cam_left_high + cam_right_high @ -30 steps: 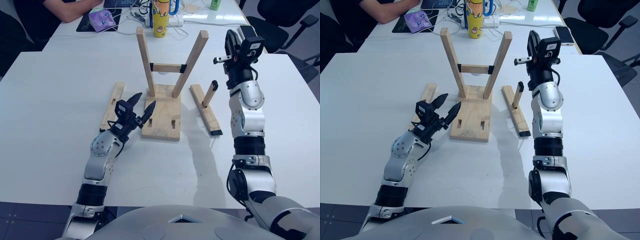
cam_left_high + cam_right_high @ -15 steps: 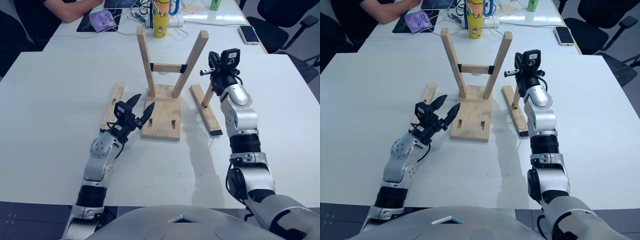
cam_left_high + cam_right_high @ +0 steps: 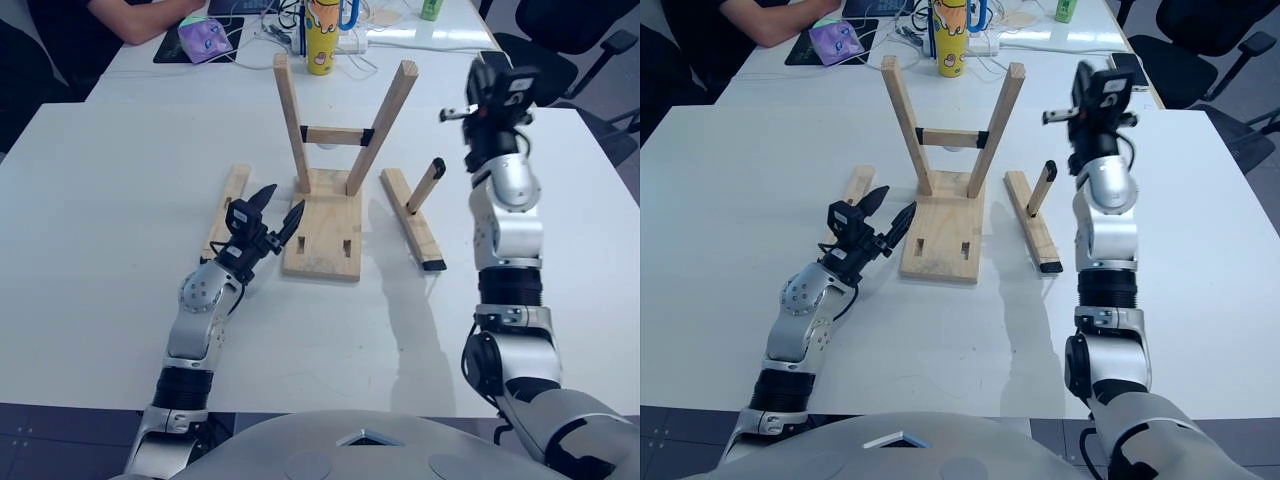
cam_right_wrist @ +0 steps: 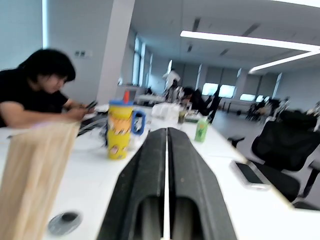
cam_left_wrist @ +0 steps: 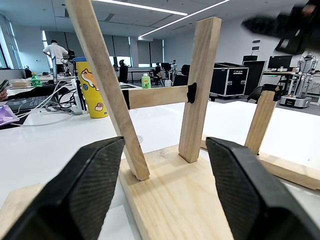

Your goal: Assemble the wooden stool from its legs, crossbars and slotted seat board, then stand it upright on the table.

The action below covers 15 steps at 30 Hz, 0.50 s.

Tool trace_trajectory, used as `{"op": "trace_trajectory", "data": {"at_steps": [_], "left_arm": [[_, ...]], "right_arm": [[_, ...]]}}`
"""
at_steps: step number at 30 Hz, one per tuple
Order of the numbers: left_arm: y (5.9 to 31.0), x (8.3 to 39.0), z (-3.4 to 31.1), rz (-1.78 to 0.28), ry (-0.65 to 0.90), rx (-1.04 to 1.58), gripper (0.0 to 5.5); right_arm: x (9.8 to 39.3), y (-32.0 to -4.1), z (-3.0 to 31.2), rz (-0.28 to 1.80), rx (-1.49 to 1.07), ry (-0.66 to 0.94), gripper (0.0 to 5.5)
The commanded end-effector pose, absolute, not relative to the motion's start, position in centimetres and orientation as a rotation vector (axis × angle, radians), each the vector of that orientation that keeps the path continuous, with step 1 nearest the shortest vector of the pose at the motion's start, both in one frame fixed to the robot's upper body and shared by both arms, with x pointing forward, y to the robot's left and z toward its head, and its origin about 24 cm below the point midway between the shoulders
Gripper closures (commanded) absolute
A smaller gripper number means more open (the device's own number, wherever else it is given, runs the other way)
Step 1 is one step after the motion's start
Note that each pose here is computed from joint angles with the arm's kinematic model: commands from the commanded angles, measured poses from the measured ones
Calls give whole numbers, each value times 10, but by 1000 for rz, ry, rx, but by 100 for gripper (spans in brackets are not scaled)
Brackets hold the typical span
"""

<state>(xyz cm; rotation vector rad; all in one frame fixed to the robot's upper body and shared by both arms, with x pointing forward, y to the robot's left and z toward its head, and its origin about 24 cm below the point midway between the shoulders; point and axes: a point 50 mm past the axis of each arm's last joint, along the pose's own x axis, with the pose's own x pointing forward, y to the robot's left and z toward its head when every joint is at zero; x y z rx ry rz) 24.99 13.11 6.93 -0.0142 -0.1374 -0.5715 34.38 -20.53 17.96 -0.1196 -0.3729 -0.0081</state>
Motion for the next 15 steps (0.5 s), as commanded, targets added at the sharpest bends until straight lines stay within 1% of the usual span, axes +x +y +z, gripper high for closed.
{"op": "trace_trajectory", "data": {"at_steps": [1, 2, 5, 6, 7, 8, 12, 15], "left_arm": [[135, 249, 67, -577, -116, -61, 178], [136, 248, 67, -577, -111, -70, 164], [141, 246, 67, -575, -106, -92, 118], [142, 245, 67, -573, -105, -96, 104], [144, 244, 66, -570, -103, -104, 84], [145, 244, 66, -571, -101, -110, 76], [152, 241, 67, -573, -93, -122, 13], [152, 241, 66, -604, -70, -146, 10]], "right_arm": [[333, -245, 161, -114, -193, -216, 550], [328, -253, 149, -114, -211, -153, 530], [303, -273, 95, -19, -189, 168, 490], [297, -276, 86, 1, -181, 232, 477], [292, -277, 81, 44, -182, 281, 456], [288, -277, 79, 76, -188, 322, 448], [278, -269, 79, 210, -157, 408, 381], [270, -250, 78, 325, -126, 468, 329]]}}
